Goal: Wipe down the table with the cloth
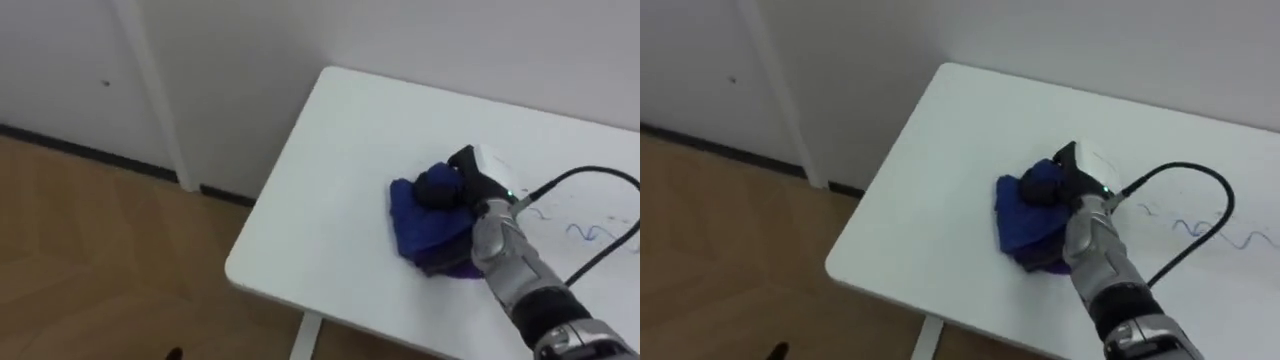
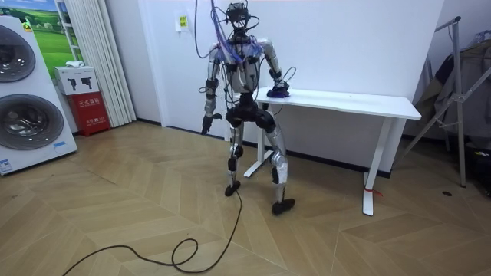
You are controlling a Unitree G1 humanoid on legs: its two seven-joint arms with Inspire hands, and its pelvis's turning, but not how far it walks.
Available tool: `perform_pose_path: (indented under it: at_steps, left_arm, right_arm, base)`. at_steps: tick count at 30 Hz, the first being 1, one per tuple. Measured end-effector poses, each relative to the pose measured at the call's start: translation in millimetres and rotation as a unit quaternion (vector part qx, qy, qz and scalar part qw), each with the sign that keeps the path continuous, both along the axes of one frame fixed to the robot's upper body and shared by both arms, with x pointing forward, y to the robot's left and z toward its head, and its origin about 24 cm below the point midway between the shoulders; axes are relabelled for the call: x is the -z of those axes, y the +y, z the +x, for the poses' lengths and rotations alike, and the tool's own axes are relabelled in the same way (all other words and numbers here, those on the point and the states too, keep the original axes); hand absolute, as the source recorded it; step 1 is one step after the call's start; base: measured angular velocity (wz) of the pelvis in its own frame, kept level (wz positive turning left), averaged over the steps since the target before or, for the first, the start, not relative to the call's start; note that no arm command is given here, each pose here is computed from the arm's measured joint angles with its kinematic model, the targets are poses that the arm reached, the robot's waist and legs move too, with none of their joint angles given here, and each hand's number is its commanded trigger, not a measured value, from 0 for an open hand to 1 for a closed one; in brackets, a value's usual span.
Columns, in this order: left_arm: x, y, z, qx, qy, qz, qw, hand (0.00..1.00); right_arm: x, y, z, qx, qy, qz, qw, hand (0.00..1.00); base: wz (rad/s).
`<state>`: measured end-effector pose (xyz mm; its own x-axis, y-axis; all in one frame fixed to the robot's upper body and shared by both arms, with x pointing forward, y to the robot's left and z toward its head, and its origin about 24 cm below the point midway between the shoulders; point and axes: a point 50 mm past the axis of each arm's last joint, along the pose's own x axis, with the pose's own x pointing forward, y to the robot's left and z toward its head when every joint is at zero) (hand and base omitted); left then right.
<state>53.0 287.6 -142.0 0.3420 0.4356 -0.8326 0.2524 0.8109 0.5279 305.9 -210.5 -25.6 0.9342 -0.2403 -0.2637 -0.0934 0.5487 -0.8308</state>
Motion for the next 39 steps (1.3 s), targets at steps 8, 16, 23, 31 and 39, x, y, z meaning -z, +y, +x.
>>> perform_pose_path:
  at_steps: [8,16,23,31,39]
  left_arm:
    - [0,5.3,-25,-0.048,0.013,-0.010,0.999,0.00]
    - [5,-12.3,-24,-0.055,0.006,-0.033,0.998,0.00]
    - [3,-8.4,-36,-0.096,-0.003,-0.013,0.995,0.00]
    - [-10,16.4,-42,-0.144,-0.034,0.044,0.988,0.00]
    - [3,-8.8,-23,-0.090,-0.018,0.007,0.996,0.00]
  right_arm:
    - [13,-32,-26,0.025,0.012,0.011,1.000,1.00]
    - [-8,-45,-16,0.015,-0.005,0.009,1.000,1.00]
    - [-2,-54,-31,0.028,-0.025,0.013,0.999,1.00]
    - [42,-121,-132,0.231,0.011,0.029,0.972,1.00]
    - [9,-62,-49,0.094,0.006,-0.013,0.995,1.00]
  base:
    - [0.48]
    - [-0.44]
    - [-0.26]
    - [0.30]
    - [-0.50]
